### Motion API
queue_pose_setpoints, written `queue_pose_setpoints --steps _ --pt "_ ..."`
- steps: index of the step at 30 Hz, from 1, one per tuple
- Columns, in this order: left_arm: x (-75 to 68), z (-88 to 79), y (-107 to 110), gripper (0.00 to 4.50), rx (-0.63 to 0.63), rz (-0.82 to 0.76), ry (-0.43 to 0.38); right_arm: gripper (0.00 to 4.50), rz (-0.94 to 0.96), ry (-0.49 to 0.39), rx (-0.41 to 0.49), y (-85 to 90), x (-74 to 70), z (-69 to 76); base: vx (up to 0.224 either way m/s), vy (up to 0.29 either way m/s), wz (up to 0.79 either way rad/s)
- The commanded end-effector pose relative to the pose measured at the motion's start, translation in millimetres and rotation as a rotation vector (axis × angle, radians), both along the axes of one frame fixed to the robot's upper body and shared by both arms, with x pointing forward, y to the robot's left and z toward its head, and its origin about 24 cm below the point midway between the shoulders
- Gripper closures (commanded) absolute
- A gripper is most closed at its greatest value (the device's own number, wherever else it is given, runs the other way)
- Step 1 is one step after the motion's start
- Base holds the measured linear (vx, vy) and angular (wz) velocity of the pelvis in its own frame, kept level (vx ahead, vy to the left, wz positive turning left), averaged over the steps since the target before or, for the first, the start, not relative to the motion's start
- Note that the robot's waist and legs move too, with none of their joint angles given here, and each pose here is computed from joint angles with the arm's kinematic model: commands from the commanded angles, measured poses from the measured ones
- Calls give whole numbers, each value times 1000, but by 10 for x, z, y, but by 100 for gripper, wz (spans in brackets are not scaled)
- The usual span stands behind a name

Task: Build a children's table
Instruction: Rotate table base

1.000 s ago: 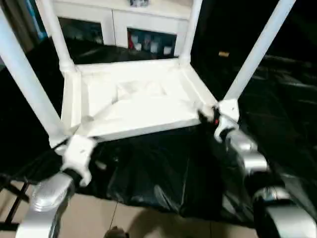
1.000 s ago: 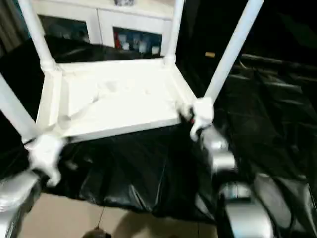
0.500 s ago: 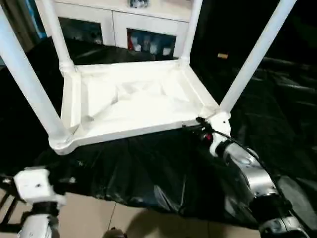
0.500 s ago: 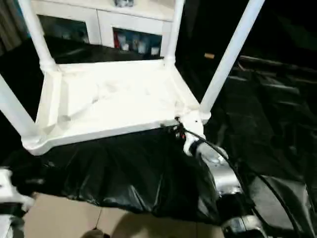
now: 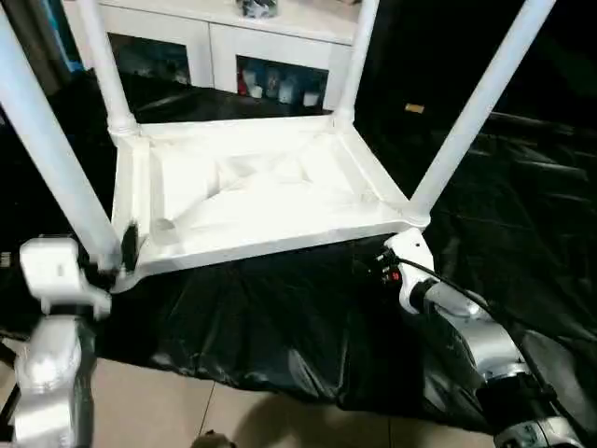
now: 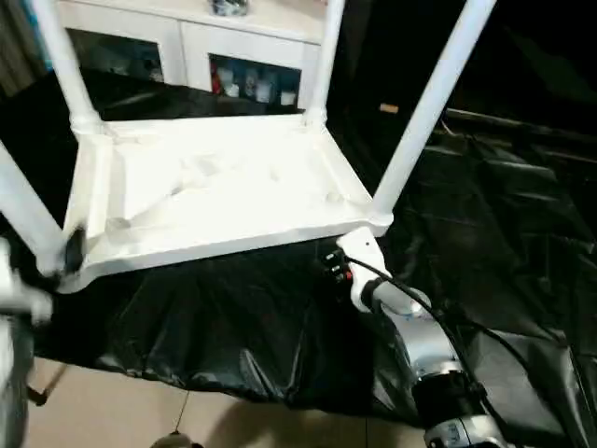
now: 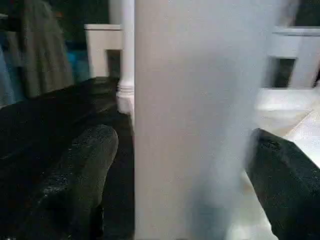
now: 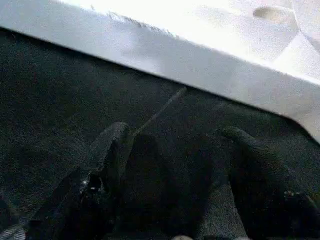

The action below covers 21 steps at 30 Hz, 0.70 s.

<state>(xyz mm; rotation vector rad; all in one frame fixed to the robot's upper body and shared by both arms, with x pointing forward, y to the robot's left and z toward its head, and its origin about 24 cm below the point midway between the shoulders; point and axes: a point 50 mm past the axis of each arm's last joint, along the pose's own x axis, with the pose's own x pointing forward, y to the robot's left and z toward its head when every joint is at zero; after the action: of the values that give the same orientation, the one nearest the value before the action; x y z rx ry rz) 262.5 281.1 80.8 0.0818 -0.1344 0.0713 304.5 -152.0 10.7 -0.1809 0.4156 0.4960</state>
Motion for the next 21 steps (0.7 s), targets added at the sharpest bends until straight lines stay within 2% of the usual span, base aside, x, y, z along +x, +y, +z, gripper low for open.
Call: queue_pose_setpoints --steps 1,2,3,4,6,8,10,14,16,18,21 --pt "36 -11 19 7 -30 -32 21 139 -32 9 -23 -79 22 -3 0 0 0" --pt "102 55 40 7 -34 -74 13 139 -52 14 -26 -93 50 -5 0 0 0" --pt "102 55 40 7 -34 -74 13 139 -52 14 -26 -93 50 -5 0 0 0" --pt "164 170 21 7 -32 -197 -7 139 -93 16 -20 -108 122 -8 0 0 0" --pt "174 214 8 7 -21 -248 -20 139 -112 17 -17 -113 150 -10 0 0 0" --pt "60 273 -175 7 -54 -595 23 139 -180 37 2 -94 278 -38 0 0 0" --pt "-62 218 -313 7 -96 -767 111 139 -186 43 9 -61 318 -45 0 0 0" --pt "-217 120 -552 7 -109 -964 216 139 -169 60 25 69 359 -61 0 0 0" --pt "-243 102 -600 7 -115 -998 229 139 -163 63 30 104 366 -63 0 0 0" --pt "-293 64 -790 7 -123 -1102 262 139 -128 73 44 253 386 -69 0 0 0" --pt "-319 71 -964 7 -137 -1188 274 139 -80 68 50 401 405 -61 0 0 0"
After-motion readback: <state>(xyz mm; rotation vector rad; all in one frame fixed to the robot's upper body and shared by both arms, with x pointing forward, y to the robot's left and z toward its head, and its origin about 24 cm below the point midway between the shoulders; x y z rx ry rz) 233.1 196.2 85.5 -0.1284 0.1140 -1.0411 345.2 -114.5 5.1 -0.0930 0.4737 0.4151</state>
